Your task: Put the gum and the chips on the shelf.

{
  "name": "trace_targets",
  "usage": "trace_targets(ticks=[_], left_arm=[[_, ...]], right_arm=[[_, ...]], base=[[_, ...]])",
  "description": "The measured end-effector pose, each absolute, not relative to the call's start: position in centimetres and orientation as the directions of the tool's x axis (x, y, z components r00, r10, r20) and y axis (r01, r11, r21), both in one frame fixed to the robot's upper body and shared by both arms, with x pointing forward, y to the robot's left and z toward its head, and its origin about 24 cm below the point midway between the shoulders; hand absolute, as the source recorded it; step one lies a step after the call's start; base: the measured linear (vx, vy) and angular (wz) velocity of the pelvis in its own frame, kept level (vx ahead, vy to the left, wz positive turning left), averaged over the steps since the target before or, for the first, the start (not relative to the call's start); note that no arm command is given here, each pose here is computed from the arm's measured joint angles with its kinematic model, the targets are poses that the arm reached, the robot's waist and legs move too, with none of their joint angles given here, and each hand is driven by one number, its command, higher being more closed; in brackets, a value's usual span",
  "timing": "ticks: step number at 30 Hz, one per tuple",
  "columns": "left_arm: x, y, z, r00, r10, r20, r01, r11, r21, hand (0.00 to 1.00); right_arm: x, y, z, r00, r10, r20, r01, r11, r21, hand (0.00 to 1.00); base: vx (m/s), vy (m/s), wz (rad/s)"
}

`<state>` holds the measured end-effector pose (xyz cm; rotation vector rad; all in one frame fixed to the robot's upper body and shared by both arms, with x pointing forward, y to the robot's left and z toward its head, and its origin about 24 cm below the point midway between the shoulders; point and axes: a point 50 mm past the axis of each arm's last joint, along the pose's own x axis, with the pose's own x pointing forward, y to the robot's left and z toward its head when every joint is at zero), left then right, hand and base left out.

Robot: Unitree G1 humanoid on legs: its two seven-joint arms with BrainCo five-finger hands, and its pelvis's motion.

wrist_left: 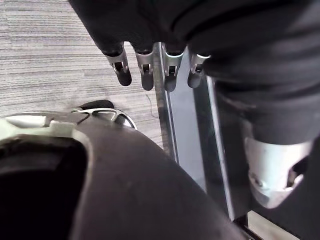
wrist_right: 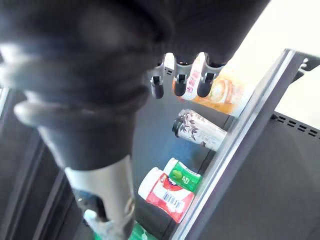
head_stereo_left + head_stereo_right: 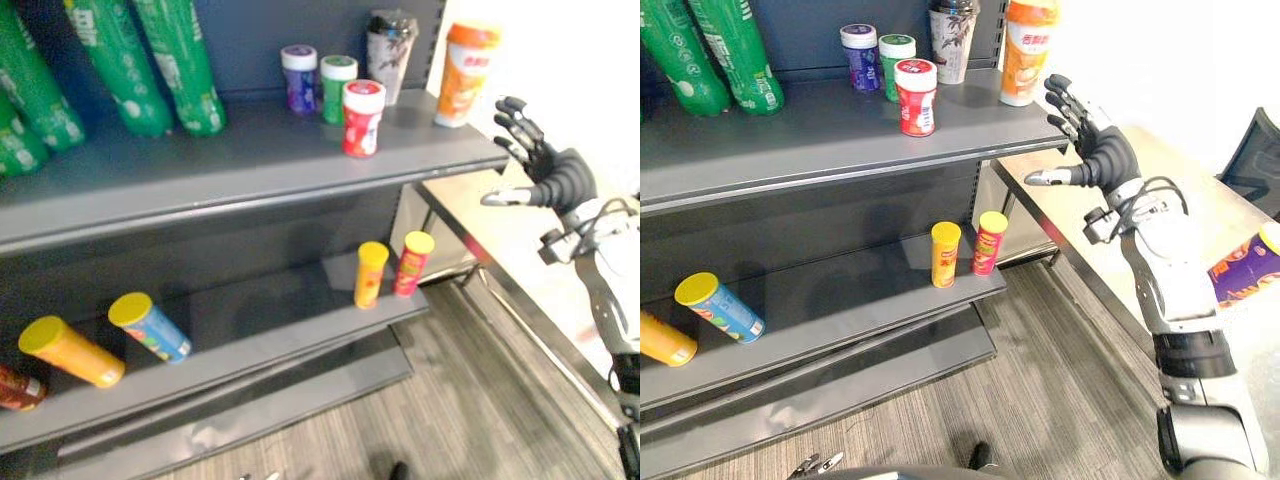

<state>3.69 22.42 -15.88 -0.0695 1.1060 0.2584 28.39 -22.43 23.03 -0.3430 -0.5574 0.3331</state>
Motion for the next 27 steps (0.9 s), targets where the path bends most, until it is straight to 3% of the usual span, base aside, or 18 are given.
trace_targets(ticks=[5,10,13,16,19,27], left_arm=[[3.1,22.6,-15.9,0.406,0.184,-0.895,-0.262,0.962,0.079,0.00],[2.8,22.5,-16.0,0.399,0.203,-0.894,-0.274,0.957,0.095,0.00],[2.7,22.4,-15.9,0.408,0.206,-0.889,-0.277,0.956,0.094,0.00],[2.7,22.4,-15.9,0.415,0.207,-0.886,-0.279,0.956,0.093,0.00],[2.8,22.2,-15.9,0.416,0.200,-0.887,-0.281,0.956,0.084,0.00],[2.9,21.8,-16.0,0.419,0.195,-0.887,-0.294,0.953,0.071,0.00]], right_arm=[[25.2,-22.9,18.3,0.851,0.408,0.331,-0.291,0.890,-0.350,0.00],[21.4,-22.8,9.9,0.909,0.411,0.075,-0.401,0.908,-0.120,0.00],[20.1,-22.6,5.6,0.920,0.389,-0.044,-0.388,0.921,0.033,0.00],[17.5,-21.9,-1.6,0.898,0.341,-0.277,-0.283,0.931,0.230,0.00],[14.4,-21.4,-6.8,0.835,0.275,-0.476,-0.144,0.945,0.292,0.00],[10.1,-21.4,-13.0,0.708,-0.074,-0.702,0.233,0.963,0.134,0.00]], base=[[-0.01,-0.007,-0.09],[-0.02,-0.004,-0.18],[-0.01,0.007,-0.08],[0.00,0.006,0.01],[0.00,0.016,0.03],[0.01,0.015,0.10]])
